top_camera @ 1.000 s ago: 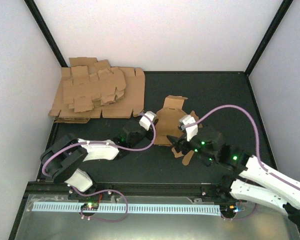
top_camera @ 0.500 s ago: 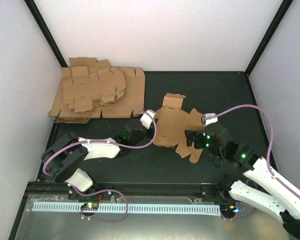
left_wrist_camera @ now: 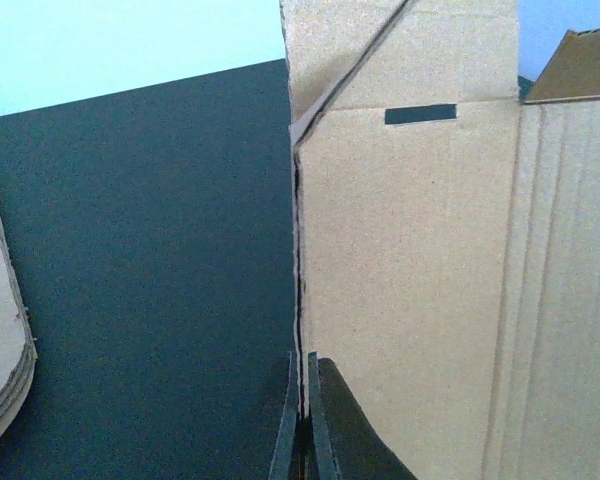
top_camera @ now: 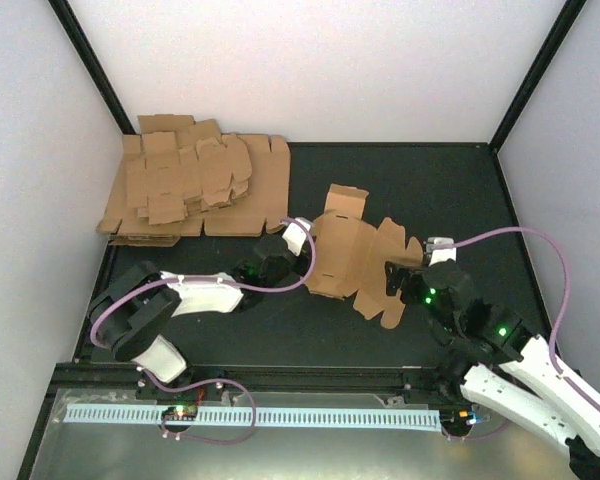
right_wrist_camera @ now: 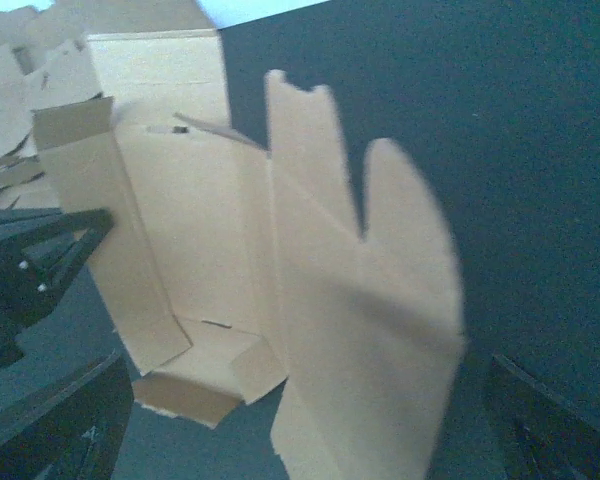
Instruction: Fold the paper box
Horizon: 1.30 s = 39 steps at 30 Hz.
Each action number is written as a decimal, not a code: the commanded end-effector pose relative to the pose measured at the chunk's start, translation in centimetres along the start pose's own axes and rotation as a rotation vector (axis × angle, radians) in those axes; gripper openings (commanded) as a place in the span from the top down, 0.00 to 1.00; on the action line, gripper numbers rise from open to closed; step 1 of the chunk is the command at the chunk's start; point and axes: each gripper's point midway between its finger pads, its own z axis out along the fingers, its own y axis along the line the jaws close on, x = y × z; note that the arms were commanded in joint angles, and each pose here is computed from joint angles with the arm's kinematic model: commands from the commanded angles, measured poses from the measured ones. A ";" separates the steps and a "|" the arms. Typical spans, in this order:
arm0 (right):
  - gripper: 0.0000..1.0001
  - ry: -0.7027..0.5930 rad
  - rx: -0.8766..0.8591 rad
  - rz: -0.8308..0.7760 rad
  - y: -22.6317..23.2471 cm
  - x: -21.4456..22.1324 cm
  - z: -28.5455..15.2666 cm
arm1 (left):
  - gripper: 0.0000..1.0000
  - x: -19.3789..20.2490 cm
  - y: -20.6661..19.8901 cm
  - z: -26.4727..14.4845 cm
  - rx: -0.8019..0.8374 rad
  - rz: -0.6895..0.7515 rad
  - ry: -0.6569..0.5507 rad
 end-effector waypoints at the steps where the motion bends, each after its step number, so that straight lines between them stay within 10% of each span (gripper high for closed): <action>1: 0.01 -0.012 0.152 0.029 -2.7 -0.1 -0.2 | 0.98 0.4 0.5 0.6 -0.022 -0.009 0.028; 12: 0.07 0.051 -0.027 0.047 0.3 2.0 3.7 | 0.98 0.4 0.2 0.7 0.000 -0.004 0.024; 32: 0.67 0.068 -0.415 0.021 4.4 5.2 5.3 | 0.99 0.4 -0.4 0.8 0.036 -0.017 0.024; 39: 0.72 0.051 -0.501 -0.027 5.5 4.7 3.2 | 0.99 0.5 0.2 0.7 0.036 -0.040 0.031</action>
